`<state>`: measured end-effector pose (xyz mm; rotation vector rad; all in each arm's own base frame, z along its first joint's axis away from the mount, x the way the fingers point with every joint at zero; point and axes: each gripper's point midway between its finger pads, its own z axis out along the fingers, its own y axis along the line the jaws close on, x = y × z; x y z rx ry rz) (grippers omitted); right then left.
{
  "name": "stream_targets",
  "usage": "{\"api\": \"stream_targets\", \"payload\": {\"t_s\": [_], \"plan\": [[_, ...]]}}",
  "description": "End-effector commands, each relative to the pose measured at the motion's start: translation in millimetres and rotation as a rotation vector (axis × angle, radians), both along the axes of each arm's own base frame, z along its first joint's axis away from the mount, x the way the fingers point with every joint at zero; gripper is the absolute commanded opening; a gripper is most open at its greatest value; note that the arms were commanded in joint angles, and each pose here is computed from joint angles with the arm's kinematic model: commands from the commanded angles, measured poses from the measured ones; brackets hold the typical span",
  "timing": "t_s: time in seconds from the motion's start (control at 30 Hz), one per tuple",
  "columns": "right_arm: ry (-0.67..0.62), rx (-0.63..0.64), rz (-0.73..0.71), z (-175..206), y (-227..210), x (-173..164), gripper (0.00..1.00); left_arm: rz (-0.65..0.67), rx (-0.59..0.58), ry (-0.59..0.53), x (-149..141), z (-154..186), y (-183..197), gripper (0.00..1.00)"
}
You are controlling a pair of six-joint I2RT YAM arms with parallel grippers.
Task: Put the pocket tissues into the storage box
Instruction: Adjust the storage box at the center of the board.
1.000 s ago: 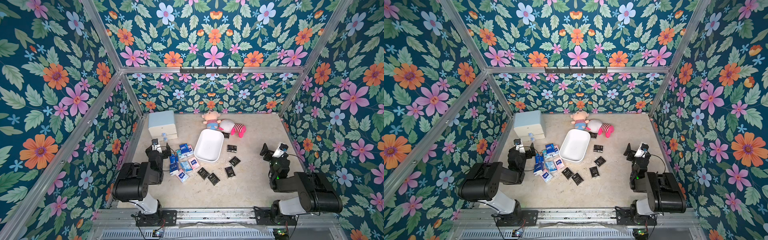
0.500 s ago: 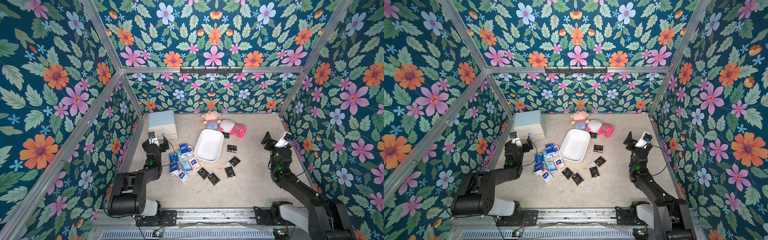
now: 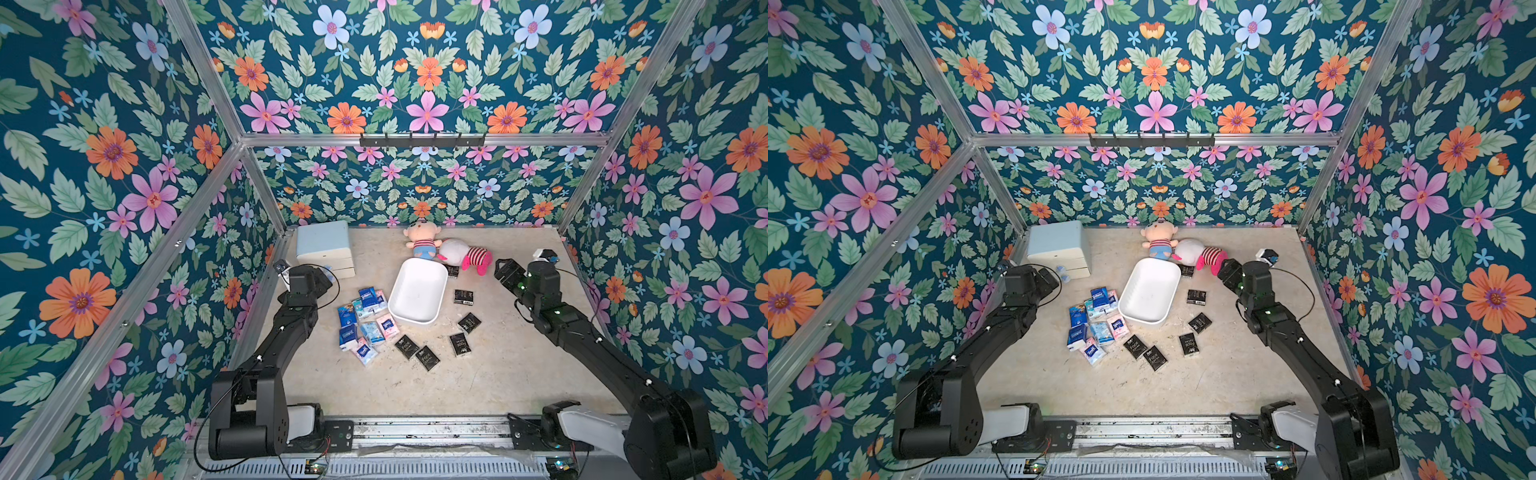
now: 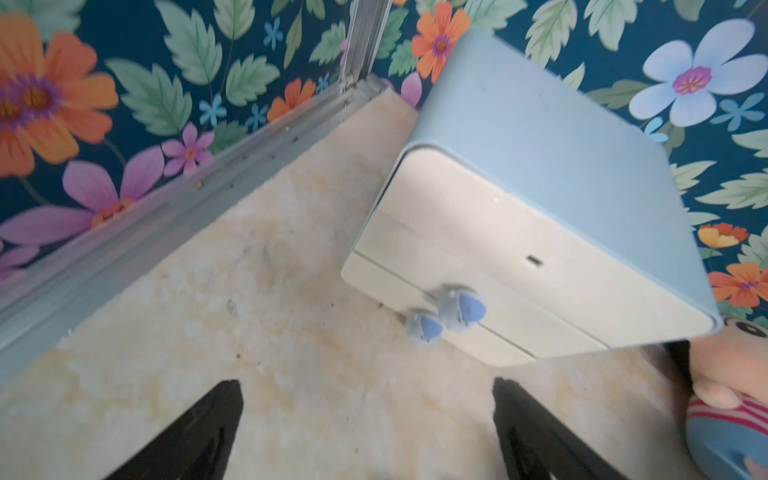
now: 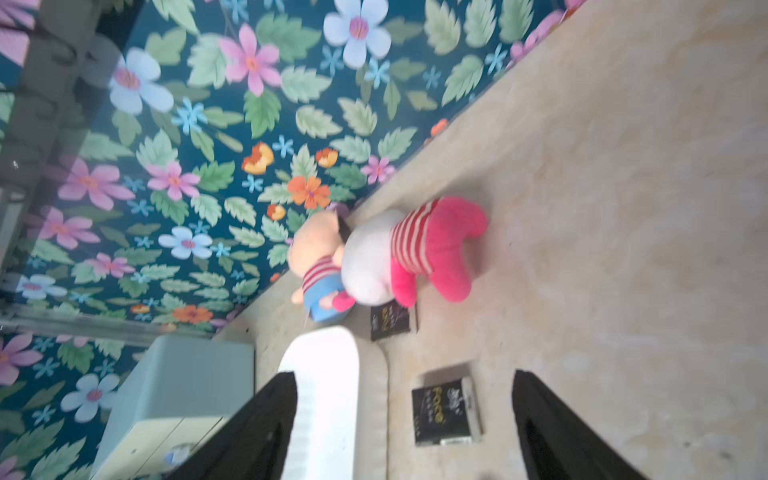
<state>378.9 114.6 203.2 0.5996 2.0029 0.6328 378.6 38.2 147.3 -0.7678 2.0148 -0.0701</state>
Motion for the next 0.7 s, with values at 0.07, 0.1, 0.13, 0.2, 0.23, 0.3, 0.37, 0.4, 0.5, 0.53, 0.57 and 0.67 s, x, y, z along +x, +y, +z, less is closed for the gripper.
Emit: {"api": "stream_targets", "payload": {"t_s": [0.07,0.1,0.13,0.2,0.23,0.3,0.37,0.4,0.5,0.53,0.57,0.67], "plan": [[0.133,-0.012,0.049,-30.7,51.2,4.7,0.84,-0.011,-0.227,0.121,-42.1,-33.1,-29.5,1.0],[0.154,-0.026,0.078,-35.8,64.9,7.4,0.83,-0.023,-0.252,0.117,-46.0,-33.7,-34.8,1.0],[0.173,-0.043,0.107,-41.0,77.3,10.6,0.82,-0.036,-0.269,0.115,-49.3,-34.5,-39.6,1.0],[0.218,-0.073,0.145,-52.3,97.0,15.5,0.81,-0.058,-0.282,0.115,-54.3,-34.2,-46.8,1.0],[0.239,-0.084,0.167,-58.3,106.7,17.9,0.8,-0.069,-0.283,0.117,-56.1,-33.8,-50.2,1.0],[0.278,-0.104,0.196,-71.5,122.2,22.0,0.79,-0.09,-0.277,0.135,-59.0,-34.0,-55.6,1.0],[0.31,-0.135,0.21,-83.0,131.5,26.7,0.77,-0.115,-0.267,0.152,-60.2,-32.5,-60.8,1.0],[0.331,-0.155,0.206,-89.2,133.3,28.2,0.76,-0.122,-0.259,0.161,-60.9,-32.5,-62.2,1.0],[0.386,-0.202,0.186,-103.7,130.9,31.6,0.72,-0.123,-0.252,0.165,-63.4,-32.4,-63.5,1.0],[0.395,-0.205,0.188,-107.1,131.5,31.8,0.7,-0.121,-0.253,0.164,-64.3,-32.6,-63.7,1.0],[0.397,-0.198,0.201,-109.1,134.8,32.7,0.68,-0.119,-0.255,0.165,-65.6,-33.5,-64.0,1.0],[0.41,-0.198,0.239,-114.7,143.9,35.4,0.55,-0.118,-0.258,0.162,-68.4,-33.4,-65.0,1.0]]}}
